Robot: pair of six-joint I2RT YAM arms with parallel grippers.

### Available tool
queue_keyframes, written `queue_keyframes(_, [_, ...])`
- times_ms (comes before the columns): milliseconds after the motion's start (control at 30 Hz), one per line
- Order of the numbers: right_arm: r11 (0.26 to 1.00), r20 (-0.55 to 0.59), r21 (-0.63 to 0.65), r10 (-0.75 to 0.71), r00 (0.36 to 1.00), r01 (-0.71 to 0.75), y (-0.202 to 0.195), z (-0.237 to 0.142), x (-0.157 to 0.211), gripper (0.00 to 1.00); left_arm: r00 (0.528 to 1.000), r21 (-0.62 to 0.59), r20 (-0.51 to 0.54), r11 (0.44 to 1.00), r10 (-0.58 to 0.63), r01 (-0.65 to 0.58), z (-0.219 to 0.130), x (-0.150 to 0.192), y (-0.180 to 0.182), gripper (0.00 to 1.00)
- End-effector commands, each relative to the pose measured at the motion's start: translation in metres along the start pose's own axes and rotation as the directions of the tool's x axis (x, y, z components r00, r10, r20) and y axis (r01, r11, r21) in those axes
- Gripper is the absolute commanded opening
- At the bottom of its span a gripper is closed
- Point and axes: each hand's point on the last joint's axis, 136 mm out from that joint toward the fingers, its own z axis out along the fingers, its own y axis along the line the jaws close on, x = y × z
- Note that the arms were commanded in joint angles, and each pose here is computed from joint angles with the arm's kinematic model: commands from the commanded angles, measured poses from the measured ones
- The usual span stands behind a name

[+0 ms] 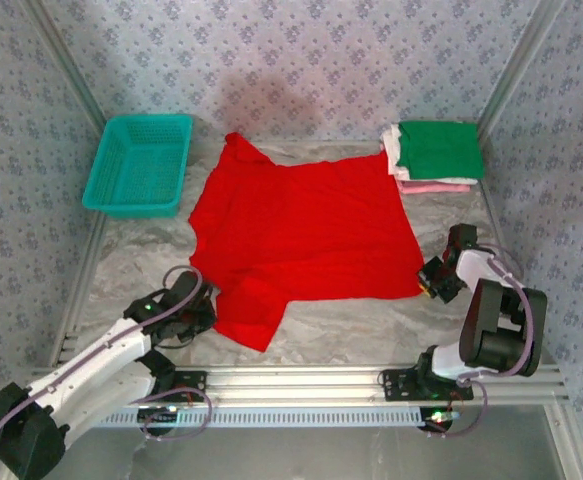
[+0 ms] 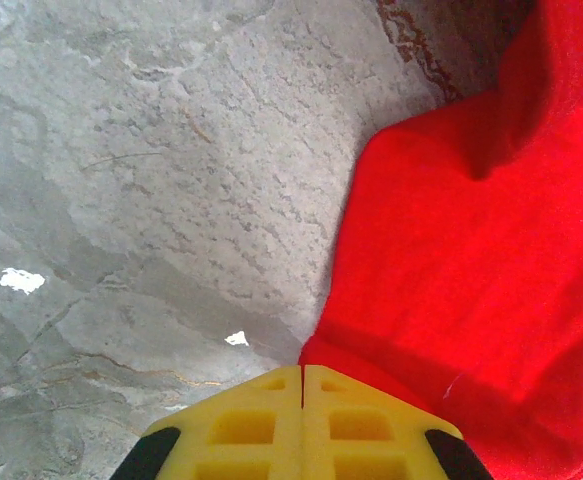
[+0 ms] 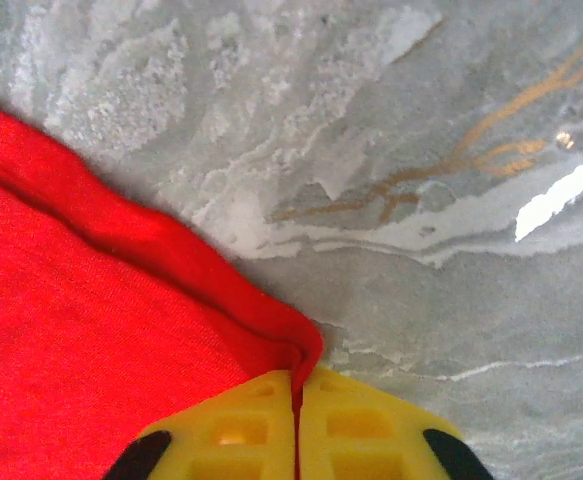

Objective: Fold and stack the t-shirts

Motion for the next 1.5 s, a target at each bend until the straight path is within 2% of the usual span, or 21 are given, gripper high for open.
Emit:
queue_keyframes(0, [0.999,0.013,-0.035,-0.011,1.000,0.012,0.006,-0.007,0.001,0.00,0.999,0.014,0.045,1.000,-0.003,0.003,-0.016,-0.012,-0.007,0.00])
queue_keyframes(233, [0.994,0.013,-0.103,-0.032,0.999,0.033,0.011,-0.044,0.020,0.00,0.981,0.012,0.194,1.000,-0.002,0.000,-0.075,-0.040,-0.006,0.00])
queue_keyframes(400, [0.989,0.036,-0.140,-0.041,0.999,0.046,0.005,-0.065,0.037,0.00,0.966,0.059,0.251,0.997,-0.063,0.050,-0.100,-0.039,0.009,0.00])
queue_keyframes(500, [0.985,0.030,-0.168,-0.028,0.999,0.032,0.002,-0.069,0.050,0.00,0.958,0.099,0.278,0.994,-0.066,0.039,-0.118,-0.039,0.012,0.00])
queue_keyframes(567, [0.983,0.018,-0.175,-0.046,0.999,0.048,0.000,-0.071,0.060,0.00,0.948,0.094,0.317,0.996,-0.022,-0.009,-0.139,-0.045,0.012,0.00])
queue_keyframes(700, [0.979,0.028,-0.189,-0.077,0.997,0.081,-0.002,-0.079,0.074,0.00,0.906,0.064,0.419,0.993,0.067,-0.103,-0.203,-0.065,0.009,0.00])
queue_keyframes(767, [0.978,0.039,-0.179,-0.100,0.994,0.105,-0.004,-0.082,0.075,0.00,0.891,0.031,0.440,0.989,0.115,-0.143,-0.220,-0.072,0.007,0.00])
queue_keyframes(867, [0.971,0.042,-0.198,-0.130,0.991,0.136,0.005,-0.083,0.076,0.00,0.885,-0.009,0.419,0.976,0.202,-0.219,-0.218,-0.078,-0.009,0.00])
queue_keyframes(1033, [0.965,0.055,-0.170,-0.193,0.980,0.199,0.020,-0.078,0.065,0.00,0.870,-0.052,0.376,0.944,0.320,-0.325,-0.183,-0.092,-0.045,0.00])
queue_keyframes(1233, [0.950,0.041,-0.108,-0.289,0.957,0.292,0.035,-0.074,0.056,0.00,0.834,-0.151,0.332,0.897,0.441,-0.415,-0.169,-0.112,-0.063,0.00])
queue_keyframes(1467, [0.942,0.014,-0.082,-0.327,0.945,0.327,0.054,-0.070,0.044,0.03,0.828,-0.179,0.240,0.861,0.507,-0.476,-0.154,-0.143,-0.075,0.00])
